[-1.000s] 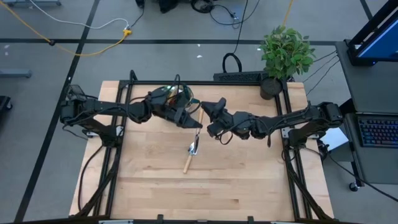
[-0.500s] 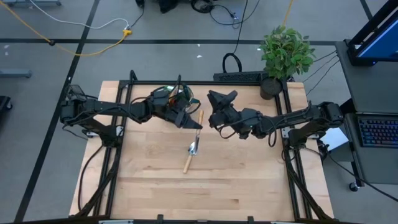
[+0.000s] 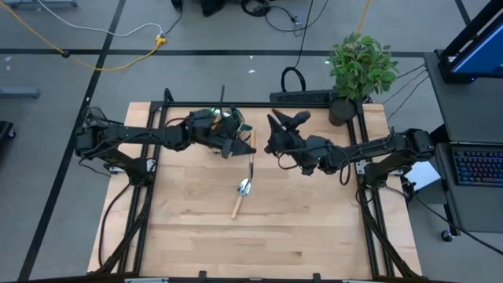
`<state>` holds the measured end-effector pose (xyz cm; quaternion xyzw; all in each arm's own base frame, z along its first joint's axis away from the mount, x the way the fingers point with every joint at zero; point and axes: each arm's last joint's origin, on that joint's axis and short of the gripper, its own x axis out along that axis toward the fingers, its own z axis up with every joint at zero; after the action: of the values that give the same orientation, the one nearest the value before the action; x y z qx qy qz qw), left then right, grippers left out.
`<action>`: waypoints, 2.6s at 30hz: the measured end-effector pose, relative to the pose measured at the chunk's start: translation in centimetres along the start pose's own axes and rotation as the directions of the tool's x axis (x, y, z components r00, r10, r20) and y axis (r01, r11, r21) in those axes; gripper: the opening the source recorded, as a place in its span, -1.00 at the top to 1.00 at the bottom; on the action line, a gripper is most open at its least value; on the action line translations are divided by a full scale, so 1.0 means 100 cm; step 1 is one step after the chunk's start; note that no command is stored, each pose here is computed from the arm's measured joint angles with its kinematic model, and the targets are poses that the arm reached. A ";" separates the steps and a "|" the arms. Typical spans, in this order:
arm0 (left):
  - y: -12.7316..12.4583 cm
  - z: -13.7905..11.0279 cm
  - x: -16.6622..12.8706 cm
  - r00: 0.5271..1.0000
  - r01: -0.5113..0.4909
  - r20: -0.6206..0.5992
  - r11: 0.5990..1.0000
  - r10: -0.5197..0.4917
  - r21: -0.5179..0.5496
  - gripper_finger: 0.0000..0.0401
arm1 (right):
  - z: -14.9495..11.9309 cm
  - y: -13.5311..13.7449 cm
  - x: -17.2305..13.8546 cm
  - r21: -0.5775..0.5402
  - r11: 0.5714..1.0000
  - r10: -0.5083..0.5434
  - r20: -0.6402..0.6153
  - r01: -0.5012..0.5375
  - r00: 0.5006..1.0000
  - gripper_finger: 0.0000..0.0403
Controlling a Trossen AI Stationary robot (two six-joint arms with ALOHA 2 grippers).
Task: Pick & Place Garden tools in Gardening bag
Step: Put the right trowel into the gardening bag
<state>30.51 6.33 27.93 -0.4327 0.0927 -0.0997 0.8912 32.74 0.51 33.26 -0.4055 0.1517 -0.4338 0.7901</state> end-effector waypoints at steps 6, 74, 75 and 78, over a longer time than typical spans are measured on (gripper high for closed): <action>0.007 0.017 -0.024 0.984 -0.166 0.105 0.966 0.147 0.196 0.64 | -0.002 -0.001 -0.003 0.066 0.996 -0.055 -0.107 0.062 0.993 0.48; 0.065 0.045 -0.062 0.624 -0.754 0.401 0.382 0.671 0.534 0.36 | 0.000 0.001 -0.005 0.167 0.985 -0.038 -0.089 0.052 0.995 0.48; 0.065 0.046 -0.062 0.625 -0.754 0.406 0.381 0.667 0.535 0.36 | 0.000 0.001 -0.005 0.167 0.985 -0.038 -0.089 0.052 0.995 0.48; 0.061 0.050 -0.061 0.633 -0.757 0.449 0.383 0.631 0.529 0.36 | 0.000 0.001 -0.005 0.167 0.985 -0.038 -0.089 0.052 0.995 0.48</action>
<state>26.51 15.39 26.61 -0.0031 0.1447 0.2953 0.9444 32.49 0.97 33.10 -0.3214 0.1390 -0.4799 0.8044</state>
